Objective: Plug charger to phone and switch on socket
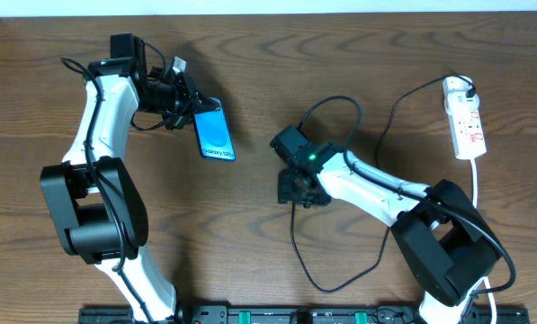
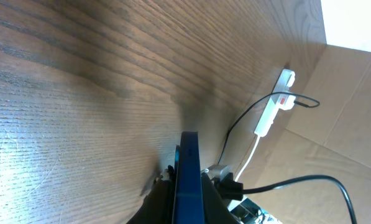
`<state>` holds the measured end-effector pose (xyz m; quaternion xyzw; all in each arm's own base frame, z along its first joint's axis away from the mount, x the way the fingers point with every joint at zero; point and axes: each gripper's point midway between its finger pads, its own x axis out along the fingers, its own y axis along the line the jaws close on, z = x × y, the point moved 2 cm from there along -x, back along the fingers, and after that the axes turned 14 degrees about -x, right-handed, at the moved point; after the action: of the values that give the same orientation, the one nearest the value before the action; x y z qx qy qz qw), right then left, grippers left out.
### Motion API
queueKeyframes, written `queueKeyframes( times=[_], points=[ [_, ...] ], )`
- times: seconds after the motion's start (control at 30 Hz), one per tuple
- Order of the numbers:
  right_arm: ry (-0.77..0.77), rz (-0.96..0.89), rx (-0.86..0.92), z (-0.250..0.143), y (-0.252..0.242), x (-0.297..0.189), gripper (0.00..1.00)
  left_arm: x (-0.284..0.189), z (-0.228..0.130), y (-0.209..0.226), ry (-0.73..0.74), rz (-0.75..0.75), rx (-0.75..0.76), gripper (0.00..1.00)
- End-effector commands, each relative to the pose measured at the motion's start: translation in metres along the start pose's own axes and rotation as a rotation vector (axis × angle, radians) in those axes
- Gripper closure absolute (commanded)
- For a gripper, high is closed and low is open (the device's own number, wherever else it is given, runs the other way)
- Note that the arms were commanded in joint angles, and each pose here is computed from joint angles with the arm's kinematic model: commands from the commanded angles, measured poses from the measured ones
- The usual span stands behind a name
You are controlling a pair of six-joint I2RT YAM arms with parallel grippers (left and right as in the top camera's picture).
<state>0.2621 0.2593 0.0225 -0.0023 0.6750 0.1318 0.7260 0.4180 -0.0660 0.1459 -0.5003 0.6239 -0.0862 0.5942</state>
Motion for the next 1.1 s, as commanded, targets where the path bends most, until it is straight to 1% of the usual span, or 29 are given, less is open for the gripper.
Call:
queueKeyframes(
  times=[0.0, 0.07, 0.2, 0.3, 0.7, 0.8, 0.93, 1.0, 1.03, 1.07],
  points=[
    [0.028, -0.009, -0.013, -0.012, 0.002, 0.007, 0.57, -0.009, -0.006, -0.012, 0.003, -0.039, 0.033, 0.93],
    [0.029, -0.01, -0.015, -0.013, 0.003, 0.007, 0.6, -0.009, -0.006, -0.012, 0.003, -0.039, 0.033, 0.93],
    [0.029, -0.009, -0.015, -0.013, 0.003, 0.007, 0.7, -0.009, -0.006, -0.012, 0.003, -0.039, 0.034, 0.93],
    [0.028, -0.009, -0.016, -0.013, 0.003, 0.007, 0.74, -0.009, -0.006, -0.012, 0.003, -0.039, 0.033, 0.93],
    [-0.001, -0.004, -0.018, -0.007, 0.005, 0.007, 0.74, -0.009, -0.006, -0.012, 0.003, -0.039, 0.034, 0.93],
    [-0.002, -0.006, -0.019, -0.007, 0.004, 0.007, 0.76, -0.009, -0.006, -0.012, 0.002, -0.039, 0.034, 0.93],
    [-0.008, -0.016, -0.019, -0.006, 0.003, 0.007, 0.89, -0.009, -0.006, -0.012, 0.003, -0.039, 0.034, 0.93],
    [-0.01, -0.019, -0.016, -0.005, 0.002, 0.007, 0.97, -0.009, -0.006, -0.012, 0.002, -0.039, 0.034, 0.93],
    [-0.012, -0.021, -0.012, -0.004, 0.0, 0.007, 0.99, -0.009, -0.006, -0.012, 0.002, -0.039, 0.034, 0.93],
    [-0.013, -0.02, -0.007, -0.003, -0.001, 0.007, 0.99, -0.009, -0.006, -0.012, 0.003, -0.039, 0.034, 0.93]
  ],
)
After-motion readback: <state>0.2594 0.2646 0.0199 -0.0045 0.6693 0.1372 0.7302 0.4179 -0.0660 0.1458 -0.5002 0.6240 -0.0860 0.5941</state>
